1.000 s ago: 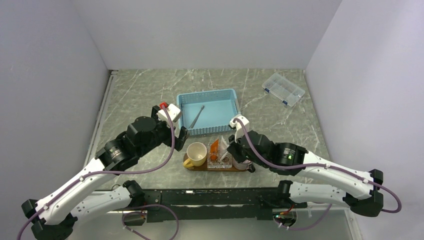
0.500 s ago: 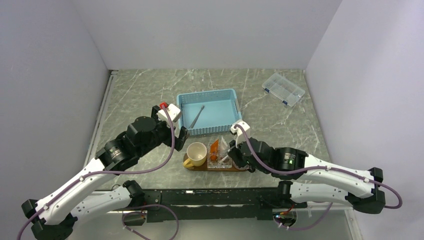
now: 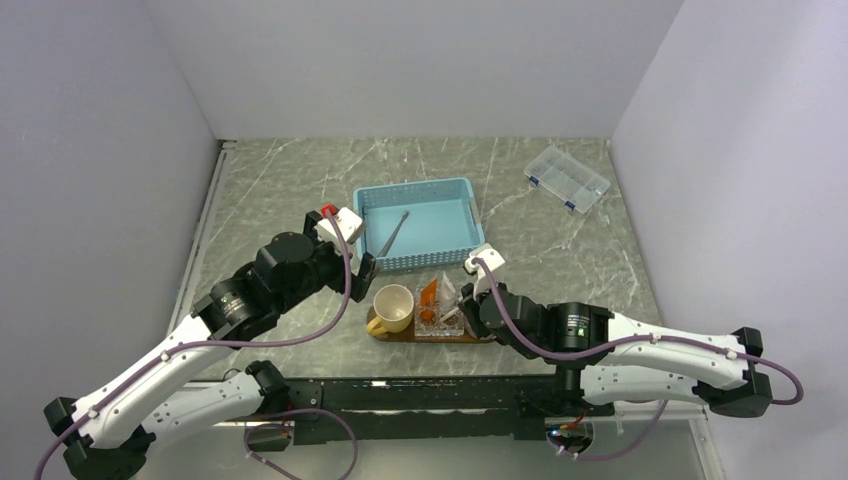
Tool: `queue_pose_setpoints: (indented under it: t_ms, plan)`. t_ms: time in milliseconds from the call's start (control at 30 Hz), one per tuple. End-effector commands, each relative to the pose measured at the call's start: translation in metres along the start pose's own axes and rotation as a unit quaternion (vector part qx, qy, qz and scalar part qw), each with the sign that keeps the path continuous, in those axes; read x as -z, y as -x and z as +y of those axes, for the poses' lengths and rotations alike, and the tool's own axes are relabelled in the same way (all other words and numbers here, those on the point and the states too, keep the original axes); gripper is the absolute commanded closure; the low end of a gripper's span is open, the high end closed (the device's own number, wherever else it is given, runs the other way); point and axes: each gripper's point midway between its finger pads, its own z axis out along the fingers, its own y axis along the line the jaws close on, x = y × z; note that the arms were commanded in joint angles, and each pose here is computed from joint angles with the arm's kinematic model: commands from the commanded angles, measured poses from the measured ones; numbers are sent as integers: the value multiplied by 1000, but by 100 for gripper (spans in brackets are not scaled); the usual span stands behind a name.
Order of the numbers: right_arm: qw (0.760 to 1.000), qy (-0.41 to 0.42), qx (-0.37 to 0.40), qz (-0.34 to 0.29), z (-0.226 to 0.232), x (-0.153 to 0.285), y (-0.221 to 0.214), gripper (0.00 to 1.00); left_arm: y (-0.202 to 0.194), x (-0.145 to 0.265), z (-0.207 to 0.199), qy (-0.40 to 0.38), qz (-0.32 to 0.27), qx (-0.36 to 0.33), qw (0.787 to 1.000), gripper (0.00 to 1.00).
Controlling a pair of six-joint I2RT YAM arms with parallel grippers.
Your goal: Prepare toiletry sets of a toothbrush and toothpaste on the tray
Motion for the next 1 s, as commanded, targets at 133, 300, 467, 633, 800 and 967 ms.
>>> queue_pose_setpoints:
  t_ms: [133,300,467,633,800,967]
  plan:
    - [1000,-8,-12,-15,1,-1,-2,92,16,3,-2,-7,-20,11,1000,1]
    - [1000,-12,-8,-12,2,-2,-5,87,16,2,-2,-7,-18,12,1000,1]
    - [1000,-13,-5,-11,4,0,-6,81,16,2,-2,-6,-18,12,1000,1]
    - [1000,-17,-5,-11,3,2,-8,76,15,1,-3,-7,-16,12,1000,1]
    - [1000,-18,-4,-14,4,4,-6,73,15,0,-3,-7,-15,12,1000,1]
    - [1000,-20,-2,-22,5,7,2,71,14,0,-3,-7,-14,12,1000,1]
